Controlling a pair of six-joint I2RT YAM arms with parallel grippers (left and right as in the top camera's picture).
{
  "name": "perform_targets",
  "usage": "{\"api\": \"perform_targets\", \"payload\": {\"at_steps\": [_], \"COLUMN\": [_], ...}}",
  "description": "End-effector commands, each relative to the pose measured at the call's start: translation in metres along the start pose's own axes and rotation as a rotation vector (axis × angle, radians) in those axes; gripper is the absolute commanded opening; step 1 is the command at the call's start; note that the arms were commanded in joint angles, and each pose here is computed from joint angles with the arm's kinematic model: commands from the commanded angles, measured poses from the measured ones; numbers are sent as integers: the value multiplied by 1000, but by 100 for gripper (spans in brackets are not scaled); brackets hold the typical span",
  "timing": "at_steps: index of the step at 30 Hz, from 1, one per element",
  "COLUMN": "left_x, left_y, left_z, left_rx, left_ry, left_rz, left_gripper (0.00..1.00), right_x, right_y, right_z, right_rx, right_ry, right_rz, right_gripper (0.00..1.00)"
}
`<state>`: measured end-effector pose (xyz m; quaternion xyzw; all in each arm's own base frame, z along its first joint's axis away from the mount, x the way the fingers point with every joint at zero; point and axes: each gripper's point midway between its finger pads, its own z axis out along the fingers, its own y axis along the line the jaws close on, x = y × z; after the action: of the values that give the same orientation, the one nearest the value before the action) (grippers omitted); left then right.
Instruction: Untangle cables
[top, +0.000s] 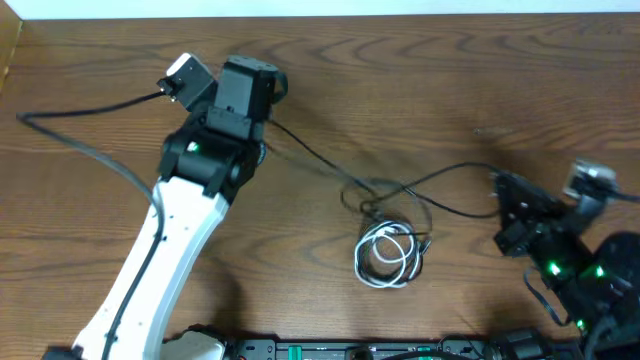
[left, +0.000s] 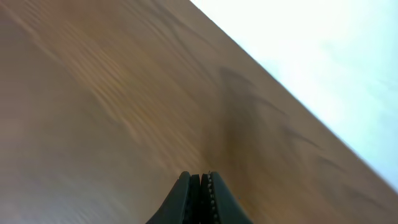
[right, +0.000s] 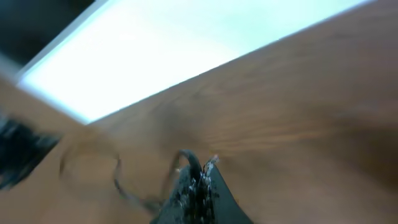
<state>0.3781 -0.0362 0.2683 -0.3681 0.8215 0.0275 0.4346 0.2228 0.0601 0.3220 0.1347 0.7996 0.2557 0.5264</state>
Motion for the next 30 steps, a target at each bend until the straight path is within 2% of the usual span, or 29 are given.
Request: {"api": "perform_targets", "payload": {"at_steps": [1, 6, 8, 11, 14, 17, 19, 20, 21, 24, 30], "left_x": [-15, -21, -21, -6, 27, 64, 75, 77, 79, 82, 90], "left_y": [25, 38, 37, 17, -22, -58, -68, -70, -71, -67, -58], "left_z": [24, 54, 59, 63, 56, 31, 20, 18, 16, 15, 14], "left_rx": [-173, -238, -217, -78, 164, 417, 496, 511, 520, 509, 475], "left_ry": [-113, -112, -85, 43, 238, 449, 523, 537, 547, 565, 602], "left_rz": [85, 79, 98, 124, 176, 207, 203, 203, 202, 205, 213], "left_gripper": [8, 7, 8, 8, 8, 16, 17, 17, 23, 30, 31], "right_x": [-19, -5, -2, 1, 2, 3, 0, -3, -7, -28, -85], "right_y": [-42, -85, -95, -96, -92, -65, -39, -24, -9, 39, 114], "right_z": [-13, -28, -32, -33, -30, -17, -9, -5, -3, 0, -2], "right_rx": [236, 465, 520, 526, 496, 345, 207, 132, 56, -178, -554], "right_ry": [-135, -119, -113, -105, -109, -71, -49, -43, -43, -71, -188], "right_rz": [59, 59, 55, 59, 129, 160, 172, 173, 173, 155, 223], "right_gripper": [1, 1, 1, 1, 1, 1, 1, 1, 1, 1, 1]}}
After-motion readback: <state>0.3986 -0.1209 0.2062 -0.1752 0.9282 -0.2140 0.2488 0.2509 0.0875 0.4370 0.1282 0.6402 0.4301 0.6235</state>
